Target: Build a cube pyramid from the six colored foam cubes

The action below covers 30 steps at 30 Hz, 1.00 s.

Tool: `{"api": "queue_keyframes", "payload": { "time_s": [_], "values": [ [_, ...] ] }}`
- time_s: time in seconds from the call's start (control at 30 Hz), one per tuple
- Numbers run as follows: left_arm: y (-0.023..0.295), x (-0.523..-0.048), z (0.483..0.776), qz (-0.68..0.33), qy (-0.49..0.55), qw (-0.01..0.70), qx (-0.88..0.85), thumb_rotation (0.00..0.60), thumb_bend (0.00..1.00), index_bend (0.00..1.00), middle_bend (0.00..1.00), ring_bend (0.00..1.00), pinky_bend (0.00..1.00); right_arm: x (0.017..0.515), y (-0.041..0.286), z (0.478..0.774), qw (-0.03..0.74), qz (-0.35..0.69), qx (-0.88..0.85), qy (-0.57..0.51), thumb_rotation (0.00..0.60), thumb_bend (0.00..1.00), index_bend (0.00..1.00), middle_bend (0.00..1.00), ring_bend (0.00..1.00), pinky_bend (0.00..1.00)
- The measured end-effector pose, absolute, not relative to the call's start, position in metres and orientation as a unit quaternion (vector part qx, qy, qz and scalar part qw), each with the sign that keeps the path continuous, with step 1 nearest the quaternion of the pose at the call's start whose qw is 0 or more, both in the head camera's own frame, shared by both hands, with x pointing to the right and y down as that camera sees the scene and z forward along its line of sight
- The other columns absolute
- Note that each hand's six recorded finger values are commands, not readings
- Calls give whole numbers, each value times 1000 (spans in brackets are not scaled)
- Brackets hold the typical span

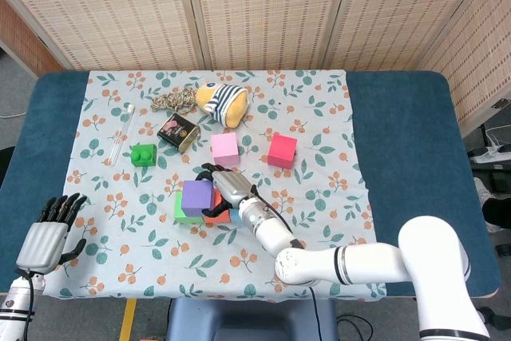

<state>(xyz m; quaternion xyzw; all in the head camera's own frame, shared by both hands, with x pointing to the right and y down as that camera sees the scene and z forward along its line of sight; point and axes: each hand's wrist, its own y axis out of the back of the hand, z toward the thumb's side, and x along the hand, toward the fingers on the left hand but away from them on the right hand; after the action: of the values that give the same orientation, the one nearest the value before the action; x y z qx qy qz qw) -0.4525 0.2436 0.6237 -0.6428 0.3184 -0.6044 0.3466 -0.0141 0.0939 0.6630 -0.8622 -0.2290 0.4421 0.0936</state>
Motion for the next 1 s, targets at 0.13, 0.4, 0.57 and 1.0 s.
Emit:
{"api": "queue_keyframes", "payload": {
  "time_s": [0.13, 0.4, 0.57, 1.0],
  "values": [
    [244, -453, 624, -605, 319, 347, -642, 600, 353, 0, 35, 0, 46, -15, 94, 663, 93, 442, -863, -229, 600, 394, 268, 36, 0, 125],
    [243, -453, 623, -604, 319, 347, -642, 600, 351, 0, 35, 0, 46, -15, 93, 662, 88, 439, -863, -232, 600, 394, 272, 36, 0, 128],
    [243, -453, 623, -605, 320, 347, -642, 600, 352, 0, 35, 0, 46, -15, 95, 662, 88, 439, -864, -229, 600, 394, 241, 36, 0, 128],
    [243, -453, 622, -604, 320, 348, -642, 600, 351, 0, 35, 0, 46, -14, 97, 660, 87, 442, -864, -224, 600, 394, 161, 34, 0, 128]
  ]
}}
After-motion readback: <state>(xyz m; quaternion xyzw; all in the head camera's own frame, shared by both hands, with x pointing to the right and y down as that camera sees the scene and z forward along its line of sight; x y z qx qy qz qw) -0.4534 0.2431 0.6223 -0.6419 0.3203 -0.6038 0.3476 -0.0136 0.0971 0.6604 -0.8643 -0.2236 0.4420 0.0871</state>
